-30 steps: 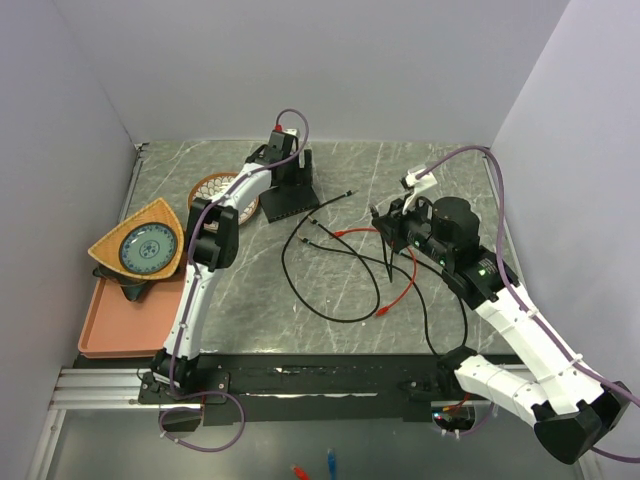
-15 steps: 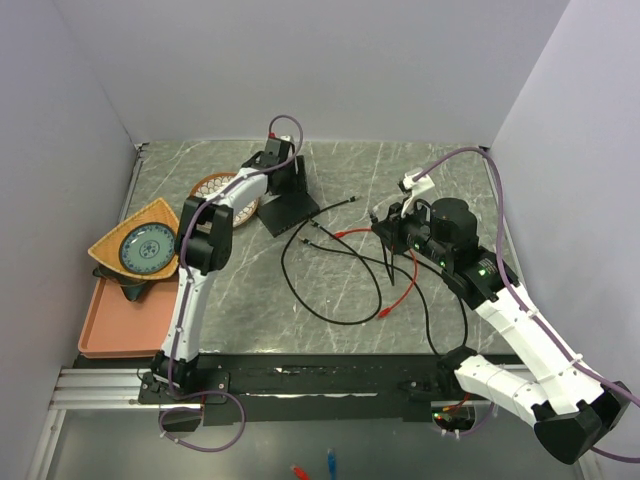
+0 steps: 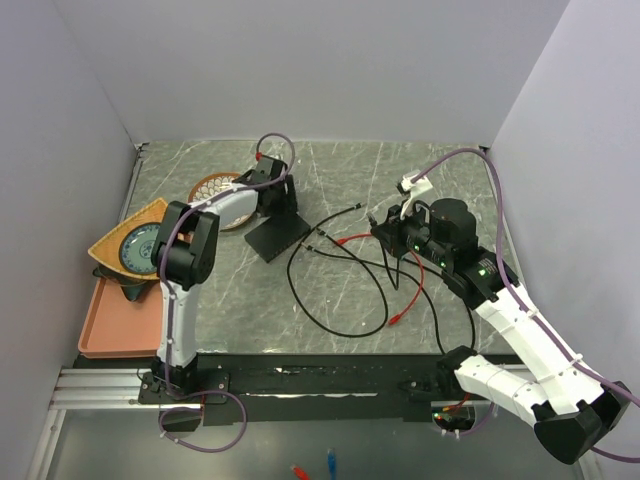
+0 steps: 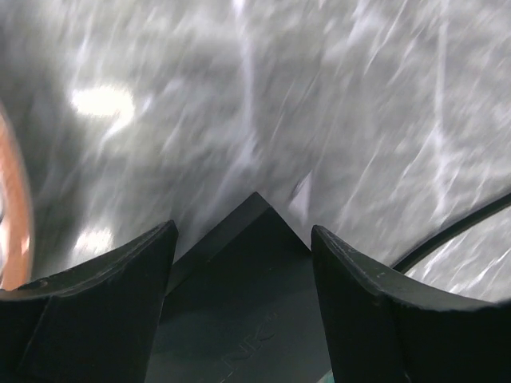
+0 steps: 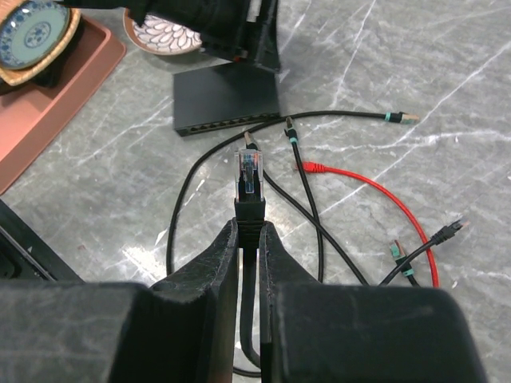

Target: Insert the plug into the switch port

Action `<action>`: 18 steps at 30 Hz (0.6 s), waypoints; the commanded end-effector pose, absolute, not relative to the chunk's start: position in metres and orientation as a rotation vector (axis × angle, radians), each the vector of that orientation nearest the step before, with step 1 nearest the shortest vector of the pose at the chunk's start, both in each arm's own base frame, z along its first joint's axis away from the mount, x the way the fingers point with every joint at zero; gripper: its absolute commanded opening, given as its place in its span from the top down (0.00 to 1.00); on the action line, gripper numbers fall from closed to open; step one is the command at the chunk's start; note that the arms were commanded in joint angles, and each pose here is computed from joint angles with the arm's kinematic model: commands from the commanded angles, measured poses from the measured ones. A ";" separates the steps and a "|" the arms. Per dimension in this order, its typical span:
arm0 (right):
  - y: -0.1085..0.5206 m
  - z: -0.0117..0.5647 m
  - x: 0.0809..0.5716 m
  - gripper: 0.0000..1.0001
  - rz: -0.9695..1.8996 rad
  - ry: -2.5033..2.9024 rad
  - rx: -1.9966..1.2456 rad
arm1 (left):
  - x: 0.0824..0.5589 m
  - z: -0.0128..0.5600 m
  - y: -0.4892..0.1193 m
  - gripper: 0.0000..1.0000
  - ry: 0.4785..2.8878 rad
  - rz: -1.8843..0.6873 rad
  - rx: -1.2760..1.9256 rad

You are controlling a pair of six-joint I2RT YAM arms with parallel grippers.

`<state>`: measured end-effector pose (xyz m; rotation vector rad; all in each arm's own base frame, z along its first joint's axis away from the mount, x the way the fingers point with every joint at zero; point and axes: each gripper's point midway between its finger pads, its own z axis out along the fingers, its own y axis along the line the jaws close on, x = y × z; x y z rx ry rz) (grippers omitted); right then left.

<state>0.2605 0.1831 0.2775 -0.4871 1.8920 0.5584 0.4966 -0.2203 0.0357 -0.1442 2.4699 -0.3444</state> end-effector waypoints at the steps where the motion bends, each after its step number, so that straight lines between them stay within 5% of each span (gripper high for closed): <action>1: 0.180 0.288 0.259 1.00 0.535 1.871 -0.493 | 0.440 0.006 -0.189 0.26 2.630 -0.187 -0.169; 11: 0.182 0.315 0.263 1.00 0.502 1.838 -0.525 | 0.392 0.024 -0.170 0.25 2.621 -0.200 -0.224; 18: 0.175 0.328 0.276 1.00 0.364 1.844 -0.533 | 0.397 0.090 -0.164 0.07 2.437 -0.307 -0.254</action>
